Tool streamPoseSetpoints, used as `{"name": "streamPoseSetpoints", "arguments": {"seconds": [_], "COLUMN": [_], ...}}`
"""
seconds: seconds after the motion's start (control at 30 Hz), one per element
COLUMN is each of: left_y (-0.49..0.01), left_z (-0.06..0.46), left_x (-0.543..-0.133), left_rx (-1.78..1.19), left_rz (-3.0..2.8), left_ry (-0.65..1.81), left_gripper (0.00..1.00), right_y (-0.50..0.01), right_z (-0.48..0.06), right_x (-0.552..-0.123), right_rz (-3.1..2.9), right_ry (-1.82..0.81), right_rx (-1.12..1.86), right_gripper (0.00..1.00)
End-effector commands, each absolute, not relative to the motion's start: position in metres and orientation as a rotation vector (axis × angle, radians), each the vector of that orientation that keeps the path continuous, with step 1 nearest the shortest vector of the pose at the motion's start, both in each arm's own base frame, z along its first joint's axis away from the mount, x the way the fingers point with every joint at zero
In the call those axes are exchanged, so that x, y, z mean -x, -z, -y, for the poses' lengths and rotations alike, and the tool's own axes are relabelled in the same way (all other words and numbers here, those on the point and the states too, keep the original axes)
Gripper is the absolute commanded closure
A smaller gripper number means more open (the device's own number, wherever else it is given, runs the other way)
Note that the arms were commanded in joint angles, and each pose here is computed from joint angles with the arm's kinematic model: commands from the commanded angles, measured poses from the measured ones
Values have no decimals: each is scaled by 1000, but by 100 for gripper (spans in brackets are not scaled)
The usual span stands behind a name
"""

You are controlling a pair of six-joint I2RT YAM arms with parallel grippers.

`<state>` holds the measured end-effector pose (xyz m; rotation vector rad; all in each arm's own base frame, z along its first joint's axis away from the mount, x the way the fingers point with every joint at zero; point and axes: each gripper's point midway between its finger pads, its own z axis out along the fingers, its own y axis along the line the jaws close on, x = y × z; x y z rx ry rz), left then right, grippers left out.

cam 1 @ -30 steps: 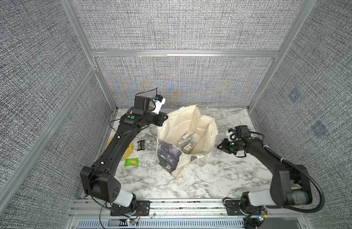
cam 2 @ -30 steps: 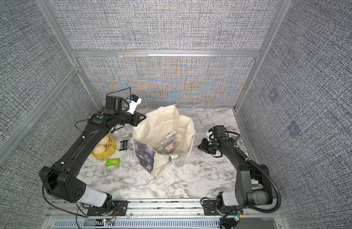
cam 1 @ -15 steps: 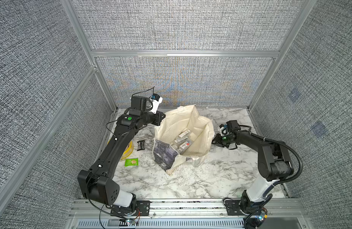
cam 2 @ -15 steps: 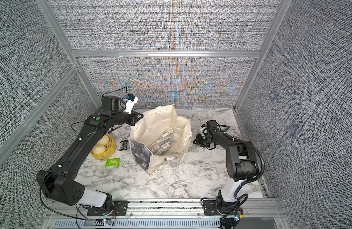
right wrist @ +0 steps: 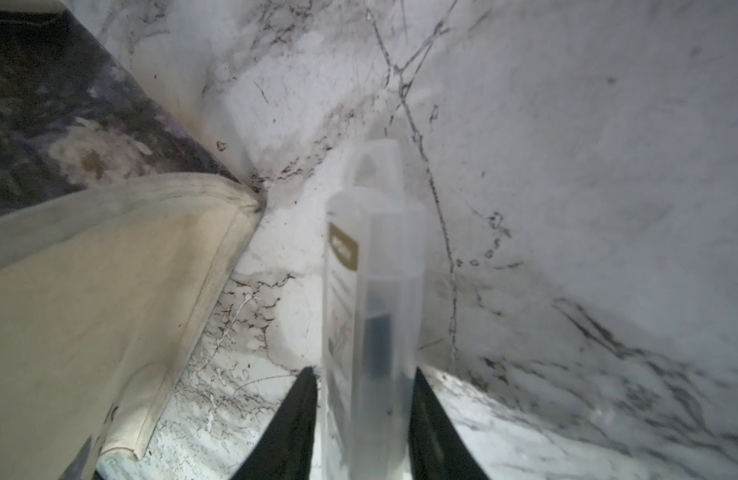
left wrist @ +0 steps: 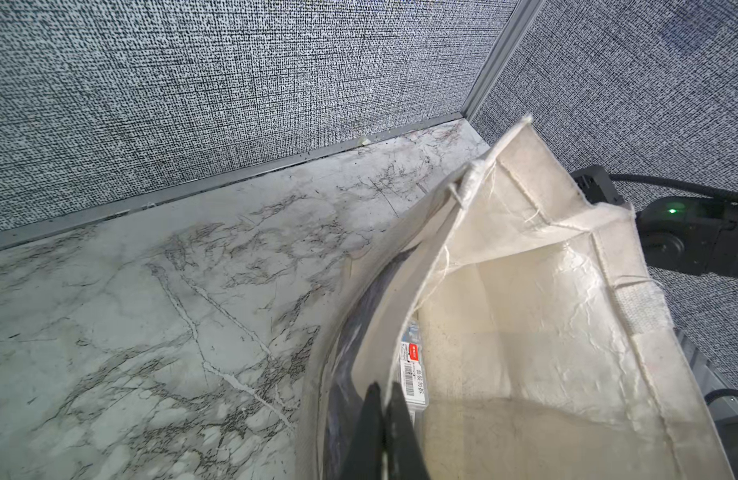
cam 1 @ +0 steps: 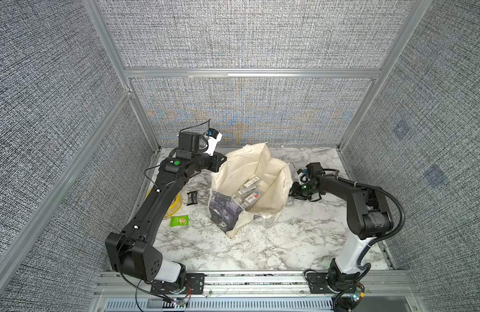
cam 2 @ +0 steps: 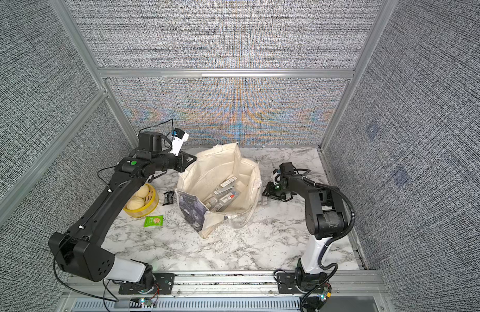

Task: Take out the compass set from the canvas bag
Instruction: Place the compass set at the center of the board.

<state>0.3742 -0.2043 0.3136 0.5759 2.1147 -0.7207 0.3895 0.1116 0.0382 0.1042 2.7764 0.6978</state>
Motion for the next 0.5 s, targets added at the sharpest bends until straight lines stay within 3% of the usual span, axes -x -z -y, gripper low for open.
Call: {"name": "streamPoseSetpoints", "arguments": {"seconds": [0.0, 0.13, 0.33, 0.47], "left_y": [-329, -331, -334, -331], "left_z": [210, 210, 210, 214], "left_x": [-379, -377, -374, -374], "left_rx": [-586, -593, -597, -608], "left_rz": [-2042, -2036, -2027, -2033], "left_ry": [752, 756, 760, 788], "left_gripper": [100, 100, 100, 100], "right_y": [-35, -32, -45, -82], "right_z": [-102, -95, -97, -93], "right_x": [-387, -387, -387, -387], "right_rz": [-2806, -2818, -2787, -2730], "right_ry": [-627, -568, -576, -551], "right_rx": [-117, -138, -144, -136], "right_gripper": [52, 41, 41, 41]}}
